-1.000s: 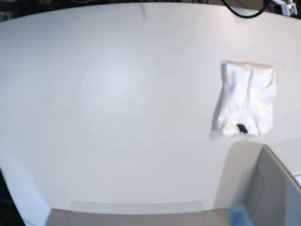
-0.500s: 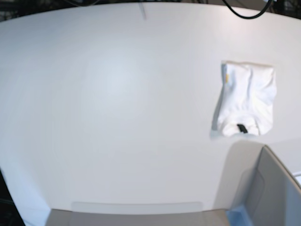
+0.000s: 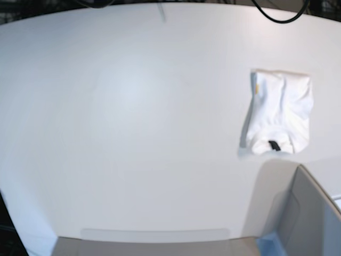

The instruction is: Layout the t-shirt on the table in an organized manner, then fold the t-shirt properly

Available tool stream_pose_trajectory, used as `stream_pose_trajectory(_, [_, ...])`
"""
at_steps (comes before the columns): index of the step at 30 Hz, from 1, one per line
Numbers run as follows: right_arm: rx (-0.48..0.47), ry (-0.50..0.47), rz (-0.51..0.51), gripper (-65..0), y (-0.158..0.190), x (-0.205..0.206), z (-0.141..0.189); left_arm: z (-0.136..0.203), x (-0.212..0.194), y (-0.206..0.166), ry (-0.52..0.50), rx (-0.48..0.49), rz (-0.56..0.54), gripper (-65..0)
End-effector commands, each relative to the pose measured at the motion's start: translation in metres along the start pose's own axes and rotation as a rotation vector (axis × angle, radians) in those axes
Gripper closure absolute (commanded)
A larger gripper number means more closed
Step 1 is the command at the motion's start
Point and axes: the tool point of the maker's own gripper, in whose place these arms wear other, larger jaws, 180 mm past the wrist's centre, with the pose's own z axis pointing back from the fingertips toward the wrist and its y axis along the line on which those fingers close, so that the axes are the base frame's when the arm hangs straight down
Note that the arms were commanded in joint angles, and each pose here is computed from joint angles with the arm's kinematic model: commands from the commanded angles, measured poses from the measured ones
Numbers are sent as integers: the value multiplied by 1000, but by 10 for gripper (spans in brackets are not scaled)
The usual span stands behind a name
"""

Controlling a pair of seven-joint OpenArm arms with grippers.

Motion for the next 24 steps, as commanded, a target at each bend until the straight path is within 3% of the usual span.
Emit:
stream_pose_trajectory(1, [-9,10,15,0,-4,-7,0,3,-5,6,7,6,5,0])
stream_pose_trajectory(7, [-46,83,48,0,-16,-25,-36,-36,-33,-27,105,-99,-20,0])
stream_pose_trajectory(11, [-23,159,153,0,-15,-50,-57,-61,-48,-36,180,-92,-80,0])
stream_pose_trajectory(16, [30,160,267,0,0,-55,-75,-78,-58,-42,210,-92,-98,0])
stream_pose_trajectory(24, [105,241,254,0,-1,-51,-114,-114,-73,-49,229,-94,-148,0])
